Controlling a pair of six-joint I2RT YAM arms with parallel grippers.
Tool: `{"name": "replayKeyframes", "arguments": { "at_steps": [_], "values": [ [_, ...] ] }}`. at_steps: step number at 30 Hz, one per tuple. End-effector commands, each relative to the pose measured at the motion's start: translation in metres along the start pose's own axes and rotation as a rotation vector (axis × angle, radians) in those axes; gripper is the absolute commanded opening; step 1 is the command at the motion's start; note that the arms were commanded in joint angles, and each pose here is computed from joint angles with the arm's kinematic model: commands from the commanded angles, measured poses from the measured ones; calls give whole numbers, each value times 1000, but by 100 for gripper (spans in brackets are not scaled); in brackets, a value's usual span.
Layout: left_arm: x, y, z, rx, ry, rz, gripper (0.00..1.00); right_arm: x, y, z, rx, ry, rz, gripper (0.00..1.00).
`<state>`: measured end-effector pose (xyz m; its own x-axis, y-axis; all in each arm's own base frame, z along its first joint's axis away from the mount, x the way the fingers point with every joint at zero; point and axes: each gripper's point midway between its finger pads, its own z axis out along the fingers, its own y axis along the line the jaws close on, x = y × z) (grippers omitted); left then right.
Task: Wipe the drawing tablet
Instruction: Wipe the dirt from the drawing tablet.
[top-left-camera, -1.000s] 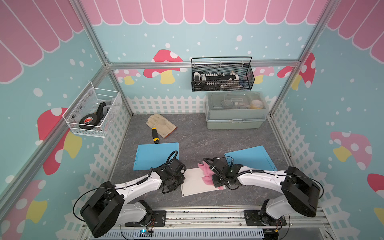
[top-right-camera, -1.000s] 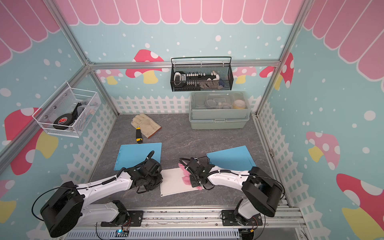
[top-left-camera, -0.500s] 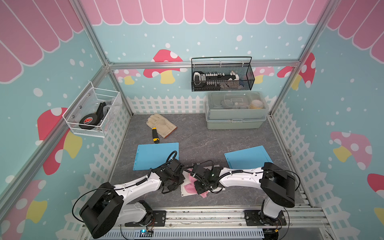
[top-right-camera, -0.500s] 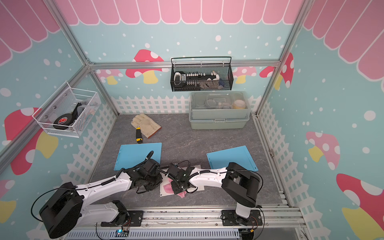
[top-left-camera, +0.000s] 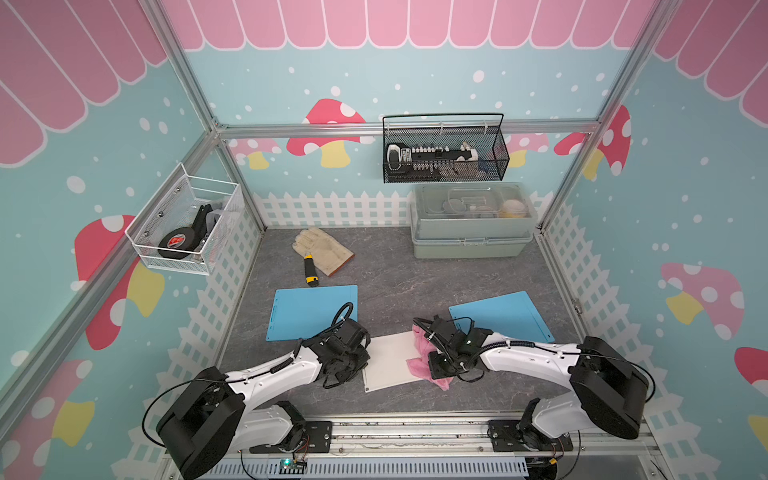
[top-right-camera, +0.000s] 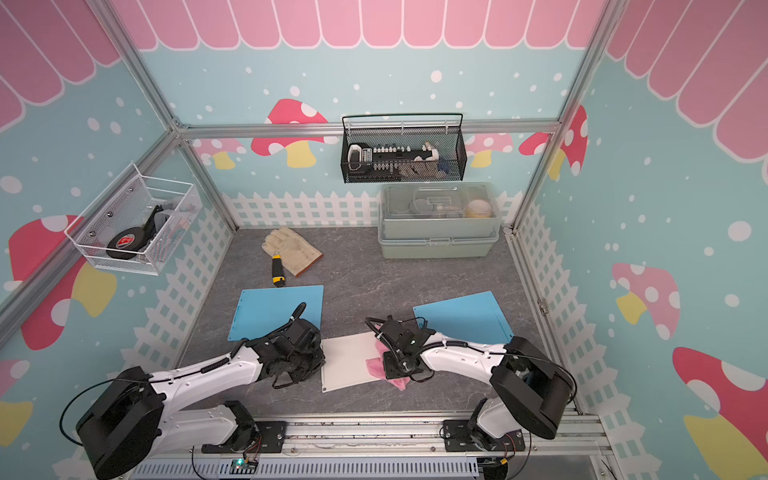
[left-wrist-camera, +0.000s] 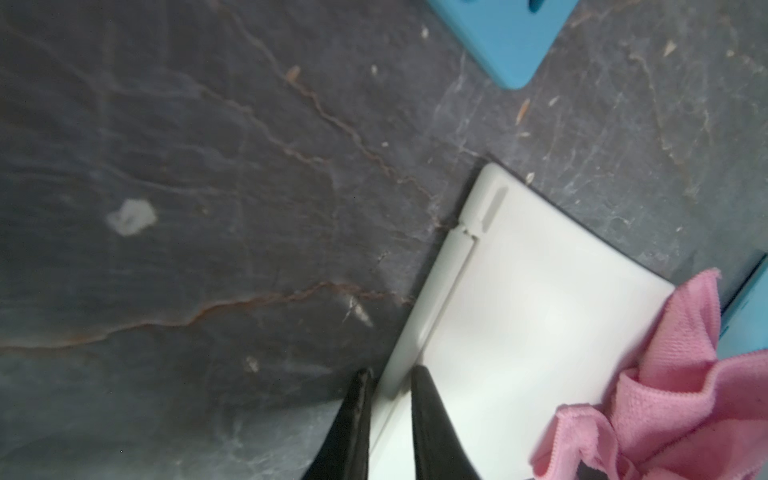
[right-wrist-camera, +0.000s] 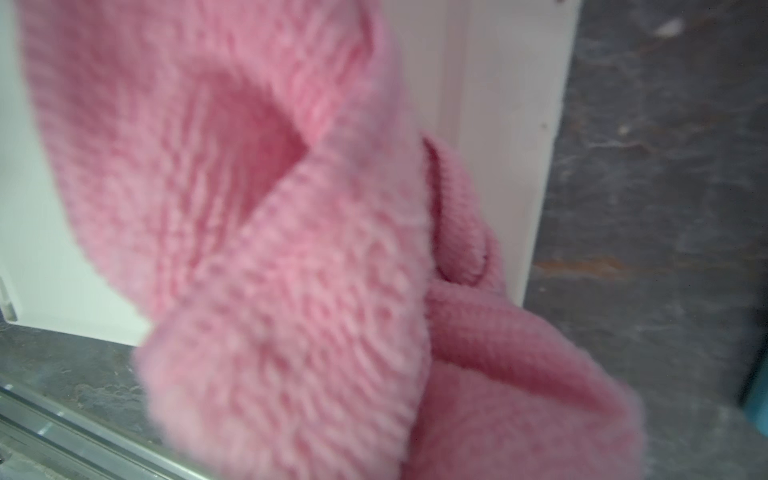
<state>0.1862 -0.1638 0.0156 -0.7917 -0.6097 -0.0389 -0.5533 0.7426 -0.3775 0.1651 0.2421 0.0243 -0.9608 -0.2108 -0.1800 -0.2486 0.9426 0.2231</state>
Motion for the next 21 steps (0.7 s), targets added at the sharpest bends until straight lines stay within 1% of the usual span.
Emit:
{"name": "replayKeyframes", "arguments": {
  "at_steps": [1, 3, 5, 8, 10, 13, 18, 21],
  "values": [
    [8, 60, 6, -202, 18, 10, 24, -19, 57, 7, -60, -11, -102, 0],
    [6, 49, 2, -161, 7, 26, 24, -36, 97, 13, -138, -25, -117, 0],
    [6, 48, 2, -156, 10, 23, 24, -48, 124, 22, -208, -9, -101, 0],
    [8, 54, 5, -171, 26, 21, 22, -60, 145, 36, -257, 16, -71, 0],
    [9, 56, 5, -174, 24, 23, 22, -64, 138, 43, -242, 29, -44, 0],
    [5, 53, -1, -149, 1, 27, 22, -67, 106, 40, -188, 22, -1, 0],
    [-2, 39, -31, -118, -37, 70, 29, -73, 63, 7, -99, -43, -13, 0],
    [5, 37, -40, -100, -15, 83, 32, -85, 47, -16, -42, -118, -25, 0]
  ]
}}
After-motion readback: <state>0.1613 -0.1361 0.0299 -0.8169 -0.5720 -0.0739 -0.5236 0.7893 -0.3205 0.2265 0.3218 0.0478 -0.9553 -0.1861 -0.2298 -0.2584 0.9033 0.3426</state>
